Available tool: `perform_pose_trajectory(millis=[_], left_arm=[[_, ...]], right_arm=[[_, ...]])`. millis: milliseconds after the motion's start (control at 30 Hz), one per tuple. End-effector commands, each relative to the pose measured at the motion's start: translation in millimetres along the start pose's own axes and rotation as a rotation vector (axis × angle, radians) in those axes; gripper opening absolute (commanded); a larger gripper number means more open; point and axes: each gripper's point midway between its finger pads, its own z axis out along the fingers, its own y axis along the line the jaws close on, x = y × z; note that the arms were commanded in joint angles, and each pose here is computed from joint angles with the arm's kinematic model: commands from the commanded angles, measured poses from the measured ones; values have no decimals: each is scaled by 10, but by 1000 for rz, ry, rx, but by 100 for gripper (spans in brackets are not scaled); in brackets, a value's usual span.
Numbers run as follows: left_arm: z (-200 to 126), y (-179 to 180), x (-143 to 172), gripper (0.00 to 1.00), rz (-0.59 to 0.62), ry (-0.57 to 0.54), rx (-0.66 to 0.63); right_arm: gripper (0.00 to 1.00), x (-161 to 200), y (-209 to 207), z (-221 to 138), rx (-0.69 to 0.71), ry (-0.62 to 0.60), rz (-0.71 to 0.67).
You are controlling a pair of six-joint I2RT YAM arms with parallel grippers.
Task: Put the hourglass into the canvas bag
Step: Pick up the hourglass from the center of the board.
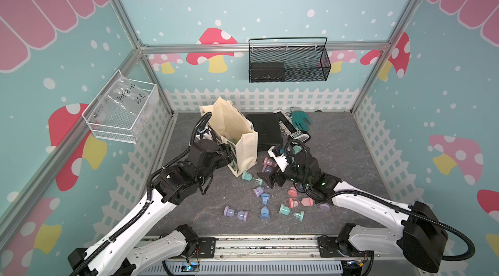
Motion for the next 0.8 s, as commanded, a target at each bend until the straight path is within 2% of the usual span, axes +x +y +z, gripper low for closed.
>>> perform_pose_trajectory(millis=[0, 133, 333, 533, 767], left_arm=[[50, 277, 383, 71, -69, 109, -89], [123, 381, 801, 71, -121, 234, -107], [180, 558, 1369, 71, -193, 351, -159], [193, 758, 1853, 72, -262, 431, -231], [229, 904, 2180, 72, -338, 450, -268]], right_arm=[[100, 147, 58, 44, -24, 20, -15], [99, 317, 180, 103, -71, 61, -33], [100, 502, 312, 151, -87, 82, -68], [100, 647, 379, 184, -100, 88, -93], [100, 796, 449, 217, -116, 86, -108]])
